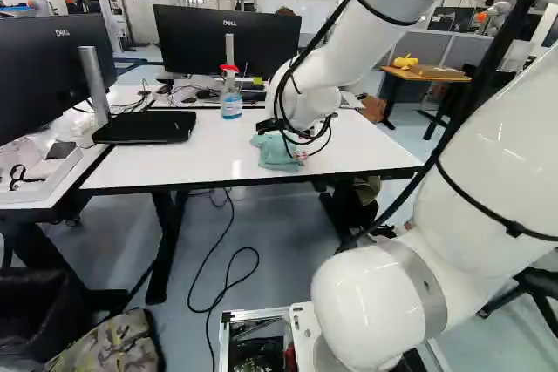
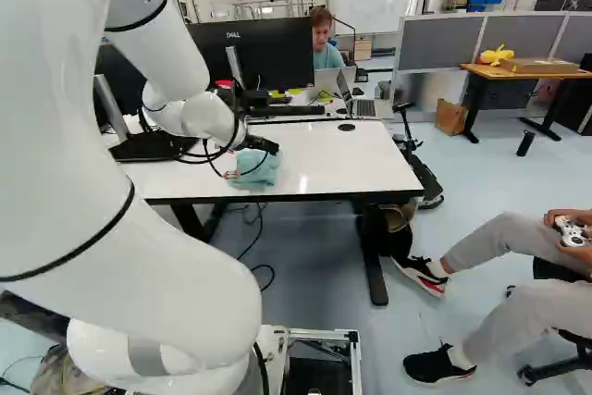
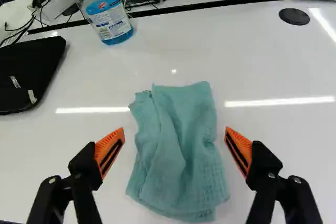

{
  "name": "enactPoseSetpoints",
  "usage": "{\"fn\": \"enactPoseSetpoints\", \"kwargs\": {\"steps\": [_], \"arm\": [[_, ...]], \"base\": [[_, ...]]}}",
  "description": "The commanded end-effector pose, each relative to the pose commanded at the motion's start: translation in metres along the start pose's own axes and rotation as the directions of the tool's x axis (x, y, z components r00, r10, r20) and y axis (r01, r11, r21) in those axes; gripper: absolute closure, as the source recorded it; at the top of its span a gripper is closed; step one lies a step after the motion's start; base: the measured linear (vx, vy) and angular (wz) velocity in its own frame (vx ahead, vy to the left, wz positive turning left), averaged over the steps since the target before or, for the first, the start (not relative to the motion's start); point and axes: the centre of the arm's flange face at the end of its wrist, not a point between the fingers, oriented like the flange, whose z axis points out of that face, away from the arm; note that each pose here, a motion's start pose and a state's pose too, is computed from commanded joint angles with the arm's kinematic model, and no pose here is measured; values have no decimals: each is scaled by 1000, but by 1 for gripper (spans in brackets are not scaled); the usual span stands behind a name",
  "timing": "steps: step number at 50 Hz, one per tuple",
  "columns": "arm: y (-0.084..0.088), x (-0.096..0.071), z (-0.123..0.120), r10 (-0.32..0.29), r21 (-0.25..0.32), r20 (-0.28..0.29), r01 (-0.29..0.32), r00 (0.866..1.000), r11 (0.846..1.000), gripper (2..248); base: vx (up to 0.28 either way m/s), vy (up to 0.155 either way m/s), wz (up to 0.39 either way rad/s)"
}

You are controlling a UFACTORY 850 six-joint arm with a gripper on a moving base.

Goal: Clean the table with the green towel

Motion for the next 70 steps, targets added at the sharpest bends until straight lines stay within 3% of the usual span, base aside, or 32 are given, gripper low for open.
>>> {"fn": "enactPoseSetpoints", "kwargs": {"steps": [26, 70], "arm": [[5, 0, 0, 8, -8, -1, -8, 1000, 1000, 3], [46, 2, -4, 76, -82, -15, -77, 997, 994, 3]], "base": [[0, 0, 0], [0, 0, 0]]}}
